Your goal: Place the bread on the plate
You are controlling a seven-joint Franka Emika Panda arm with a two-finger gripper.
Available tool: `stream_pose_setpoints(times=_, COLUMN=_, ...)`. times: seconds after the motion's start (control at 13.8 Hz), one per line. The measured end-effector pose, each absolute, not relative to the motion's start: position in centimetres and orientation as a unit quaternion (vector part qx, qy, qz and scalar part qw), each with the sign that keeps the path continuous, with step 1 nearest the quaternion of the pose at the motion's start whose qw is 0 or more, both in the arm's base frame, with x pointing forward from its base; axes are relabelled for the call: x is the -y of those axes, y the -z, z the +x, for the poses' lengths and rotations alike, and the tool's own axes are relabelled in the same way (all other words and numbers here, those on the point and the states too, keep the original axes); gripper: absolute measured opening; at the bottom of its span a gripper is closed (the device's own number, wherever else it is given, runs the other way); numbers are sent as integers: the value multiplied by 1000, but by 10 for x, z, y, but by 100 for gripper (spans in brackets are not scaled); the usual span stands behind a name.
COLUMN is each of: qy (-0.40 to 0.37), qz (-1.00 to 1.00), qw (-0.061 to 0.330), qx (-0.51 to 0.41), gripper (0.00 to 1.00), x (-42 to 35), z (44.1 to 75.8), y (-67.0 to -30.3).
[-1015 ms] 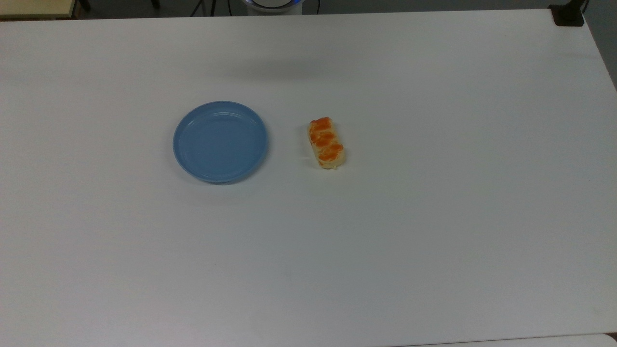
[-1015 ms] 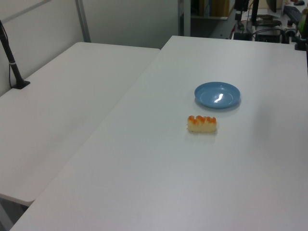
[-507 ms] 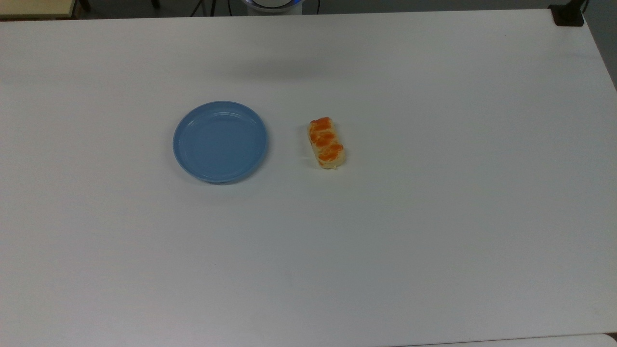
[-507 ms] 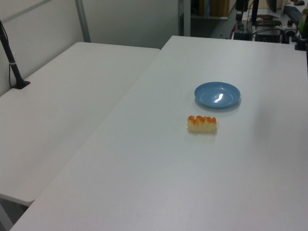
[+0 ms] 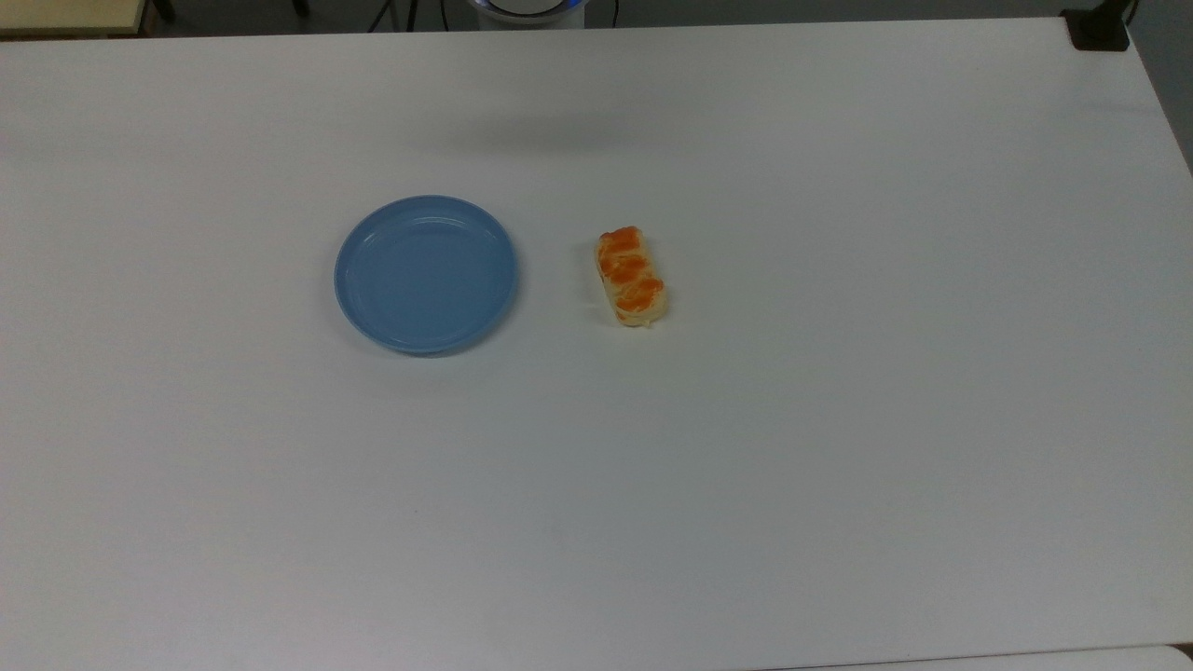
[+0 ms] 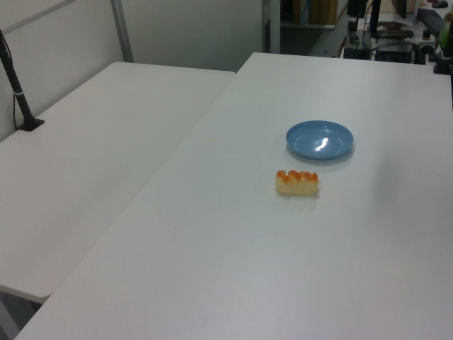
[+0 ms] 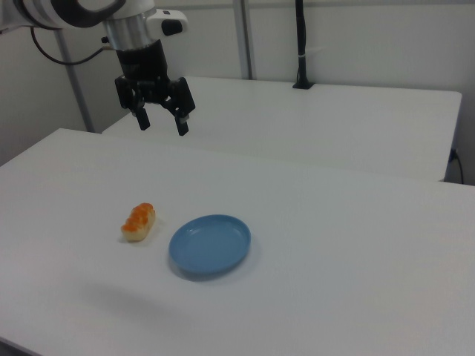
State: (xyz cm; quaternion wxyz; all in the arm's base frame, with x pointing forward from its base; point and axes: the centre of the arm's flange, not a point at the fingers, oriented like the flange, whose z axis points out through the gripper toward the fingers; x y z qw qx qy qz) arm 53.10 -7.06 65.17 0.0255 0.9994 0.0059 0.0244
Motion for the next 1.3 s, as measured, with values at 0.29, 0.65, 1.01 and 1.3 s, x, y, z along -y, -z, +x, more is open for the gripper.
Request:
stream_pose_setpoints(times=0.29, qy=1, qz=999, qw=22, qx=-34, gripper=100, x=69, z=526, y=-647)
stream_pose_setpoints(times=0.65, qy=2, qz=999, qw=22, qx=-34, gripper=100, x=69, z=526, y=-647)
stream_pose_setpoints(times=1.01, qy=3, qz=999, qw=21, qx=-34, gripper=100, x=69, z=526, y=-646)
stream_pose_setpoints(times=1.3, qy=4, qz=999, qw=21, qx=-35, gripper=100, x=68, z=526, y=-645)
